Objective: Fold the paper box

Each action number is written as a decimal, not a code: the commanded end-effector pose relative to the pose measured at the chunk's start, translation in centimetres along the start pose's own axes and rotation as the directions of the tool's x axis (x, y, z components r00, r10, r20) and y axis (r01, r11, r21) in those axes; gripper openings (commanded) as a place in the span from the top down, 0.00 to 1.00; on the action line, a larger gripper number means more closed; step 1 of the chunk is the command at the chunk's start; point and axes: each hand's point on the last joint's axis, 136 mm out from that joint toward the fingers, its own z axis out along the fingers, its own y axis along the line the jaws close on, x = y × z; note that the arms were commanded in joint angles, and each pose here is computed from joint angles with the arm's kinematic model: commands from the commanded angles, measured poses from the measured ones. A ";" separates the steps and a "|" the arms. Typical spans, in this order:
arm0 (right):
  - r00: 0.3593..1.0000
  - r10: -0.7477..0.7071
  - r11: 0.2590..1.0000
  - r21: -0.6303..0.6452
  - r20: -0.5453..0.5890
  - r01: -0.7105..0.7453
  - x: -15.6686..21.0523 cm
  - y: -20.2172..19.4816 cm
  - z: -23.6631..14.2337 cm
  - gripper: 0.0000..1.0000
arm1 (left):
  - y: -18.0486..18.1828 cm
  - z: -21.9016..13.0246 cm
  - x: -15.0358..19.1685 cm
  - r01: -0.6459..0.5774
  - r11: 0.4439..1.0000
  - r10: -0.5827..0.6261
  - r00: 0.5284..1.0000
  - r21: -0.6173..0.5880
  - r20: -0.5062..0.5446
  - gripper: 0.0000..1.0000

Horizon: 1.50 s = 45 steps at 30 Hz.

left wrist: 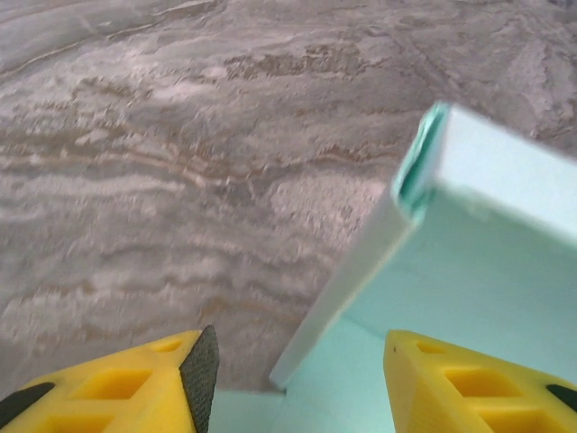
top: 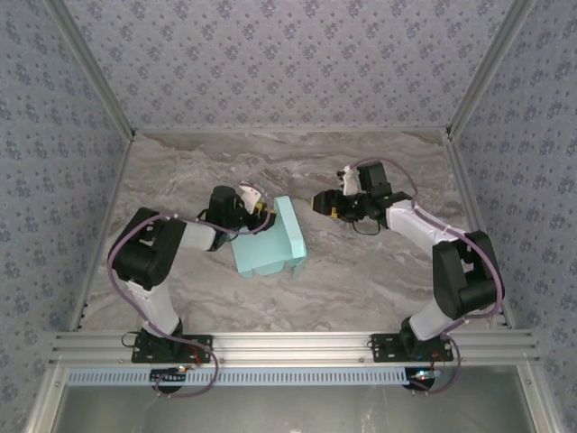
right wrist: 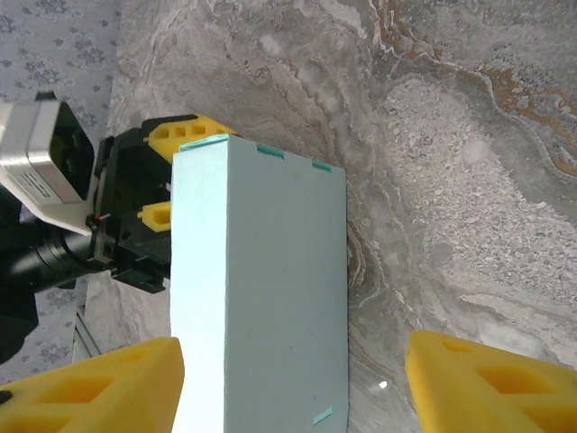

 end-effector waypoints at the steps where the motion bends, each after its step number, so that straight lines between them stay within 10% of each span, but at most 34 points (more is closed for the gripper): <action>1: 0.998 -0.051 0.999 0.011 0.036 0.050 -0.9 0.5 -0.8 0.32 | -1.0 1.2 -0.6 -0.007 0.997 0.011 0.999 0.071 -0.053 0.48; 23: 0.989 0.146 0.987 -0.064 -0.021 -0.147 0.0 -1.4 3.0 0.33 | -5.9 4.5 1.5 -0.112 0.969 0.134 0.987 0.221 -0.087 0.88; 45: 0.980 0.059 0.998 -0.020 -0.189 -0.064 -0.8 1.0 7.5 0.33 | -4.1 1.3 4.1 -0.154 0.988 0.154 0.985 0.015 -0.080 0.91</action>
